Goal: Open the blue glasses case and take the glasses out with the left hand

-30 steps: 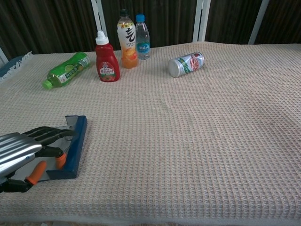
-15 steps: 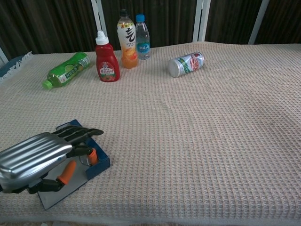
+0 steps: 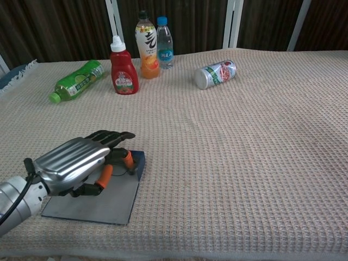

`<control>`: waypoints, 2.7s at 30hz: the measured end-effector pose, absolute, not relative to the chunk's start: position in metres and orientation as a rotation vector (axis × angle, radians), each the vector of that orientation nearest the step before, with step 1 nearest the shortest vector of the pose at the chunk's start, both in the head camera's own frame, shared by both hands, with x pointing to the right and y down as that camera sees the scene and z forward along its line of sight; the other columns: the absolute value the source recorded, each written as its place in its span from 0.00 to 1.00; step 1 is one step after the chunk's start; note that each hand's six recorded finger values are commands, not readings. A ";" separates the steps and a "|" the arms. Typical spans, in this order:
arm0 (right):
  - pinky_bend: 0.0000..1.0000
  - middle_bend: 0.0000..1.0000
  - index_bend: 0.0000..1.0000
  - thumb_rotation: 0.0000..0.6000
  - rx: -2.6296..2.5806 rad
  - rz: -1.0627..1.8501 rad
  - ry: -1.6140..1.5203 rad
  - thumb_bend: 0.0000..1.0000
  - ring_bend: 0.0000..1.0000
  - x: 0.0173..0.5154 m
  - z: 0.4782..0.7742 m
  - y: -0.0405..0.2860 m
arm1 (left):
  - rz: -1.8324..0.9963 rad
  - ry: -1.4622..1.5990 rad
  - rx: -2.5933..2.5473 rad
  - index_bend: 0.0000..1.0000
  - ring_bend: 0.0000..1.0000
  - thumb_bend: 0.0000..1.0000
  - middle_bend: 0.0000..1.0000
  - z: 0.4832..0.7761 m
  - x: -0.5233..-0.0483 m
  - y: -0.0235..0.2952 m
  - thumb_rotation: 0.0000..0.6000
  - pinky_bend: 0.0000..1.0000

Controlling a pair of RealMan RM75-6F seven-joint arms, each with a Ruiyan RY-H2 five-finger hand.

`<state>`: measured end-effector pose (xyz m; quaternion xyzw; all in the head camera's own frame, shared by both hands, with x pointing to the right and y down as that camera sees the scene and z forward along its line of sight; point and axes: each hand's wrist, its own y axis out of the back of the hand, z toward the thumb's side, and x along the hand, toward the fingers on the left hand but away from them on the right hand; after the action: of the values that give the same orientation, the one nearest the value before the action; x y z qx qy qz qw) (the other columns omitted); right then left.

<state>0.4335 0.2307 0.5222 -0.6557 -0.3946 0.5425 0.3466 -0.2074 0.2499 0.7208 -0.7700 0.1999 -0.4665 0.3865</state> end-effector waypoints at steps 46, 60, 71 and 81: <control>0.00 0.00 0.00 1.00 -1.716 1.429 -0.992 0.18 0.00 0.431 0.529 0.231 | -1.476 0.574 -1.878 0.34 0.00 0.40 0.00 0.702 -0.225 0.199 1.00 0.00; 0.00 0.00 0.00 1.00 -1.714 1.432 -0.989 0.18 0.00 0.431 0.529 0.231 | -1.462 0.587 -1.868 0.42 0.00 0.41 0.00 0.707 -0.220 0.197 1.00 0.00; 0.00 0.00 0.00 1.00 -1.712 1.432 -0.993 0.18 0.00 0.432 0.529 0.231 | -1.460 0.577 -1.862 0.44 0.00 0.41 0.00 0.710 -0.218 0.196 1.00 0.00; 0.00 0.00 0.00 1.00 -1.708 1.436 -0.990 0.18 0.00 0.432 0.530 0.231 | -1.463 0.578 -1.862 0.46 0.00 0.41 0.00 0.713 -0.219 0.196 1.00 0.00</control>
<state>0.4317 0.2305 0.5297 -0.6573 -0.3809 0.5525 0.3430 -0.2192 0.1964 0.7125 -0.7171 0.2226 -0.5633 0.3448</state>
